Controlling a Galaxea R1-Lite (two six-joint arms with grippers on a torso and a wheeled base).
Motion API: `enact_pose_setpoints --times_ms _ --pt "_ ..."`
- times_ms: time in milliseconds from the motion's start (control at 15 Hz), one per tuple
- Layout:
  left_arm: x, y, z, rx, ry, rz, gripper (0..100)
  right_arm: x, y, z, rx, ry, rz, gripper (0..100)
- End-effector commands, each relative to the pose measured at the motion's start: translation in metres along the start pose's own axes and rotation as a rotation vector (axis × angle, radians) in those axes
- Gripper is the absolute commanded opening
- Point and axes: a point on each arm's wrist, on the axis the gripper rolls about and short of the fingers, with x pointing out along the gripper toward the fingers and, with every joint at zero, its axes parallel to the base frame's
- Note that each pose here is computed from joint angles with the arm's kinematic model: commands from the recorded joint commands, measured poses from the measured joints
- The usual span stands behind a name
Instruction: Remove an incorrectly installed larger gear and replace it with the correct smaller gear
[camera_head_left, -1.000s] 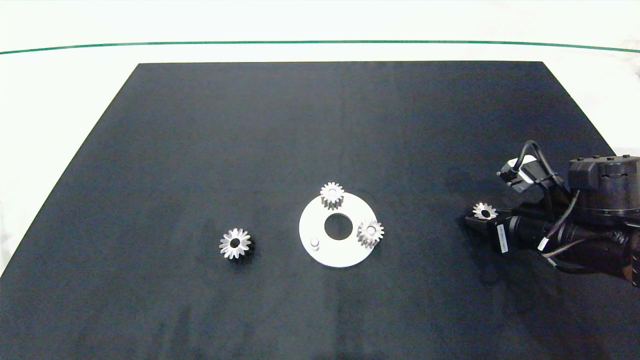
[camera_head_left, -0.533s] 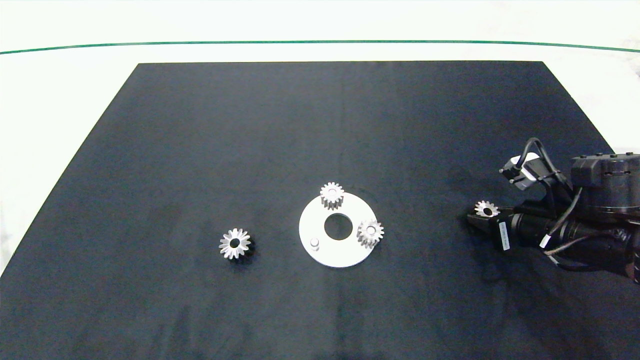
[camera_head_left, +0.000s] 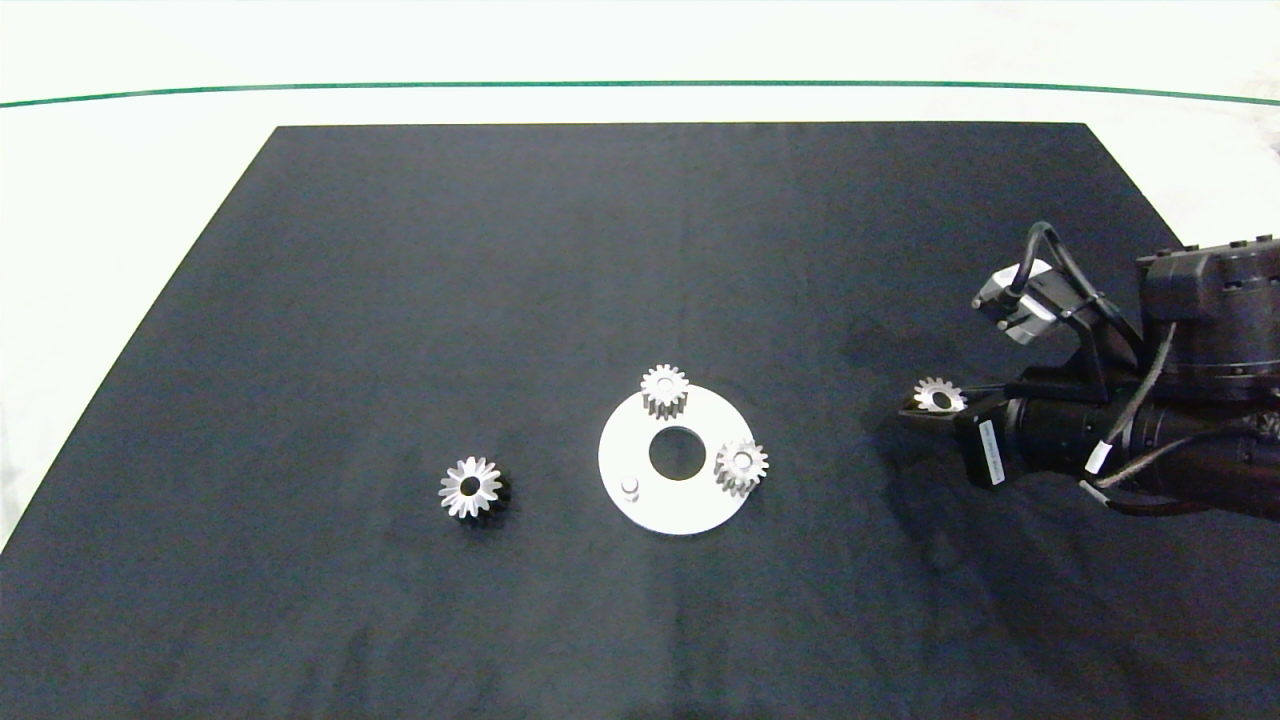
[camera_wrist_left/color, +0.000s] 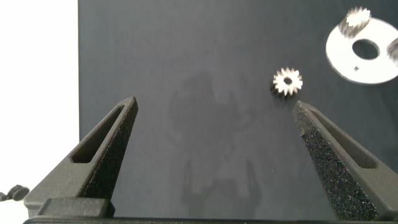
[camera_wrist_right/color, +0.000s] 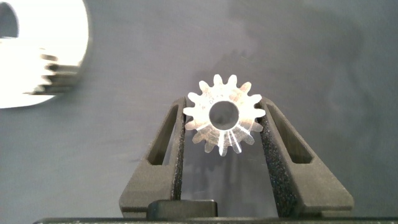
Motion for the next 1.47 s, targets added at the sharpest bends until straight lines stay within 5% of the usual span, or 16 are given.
enact_pose_setpoints --times_ms 67,333,1000,1467 --pt "-0.009 0.002 -0.001 -0.006 -0.03 0.014 100 -0.022 0.031 0.03 -0.065 -0.042 0.082 19" --pt "-0.021 0.003 -0.008 -0.007 -0.067 0.039 100 -0.03 0.061 0.052 -0.131 -0.027 0.19 19" --pt "-0.044 0.004 -0.022 -0.009 -0.094 0.056 100 0.018 0.153 0.063 -0.264 0.017 0.268 19" --pt "-0.051 0.006 -0.021 -0.017 -0.125 0.061 100 0.037 0.179 0.053 -0.314 0.089 0.3 19"
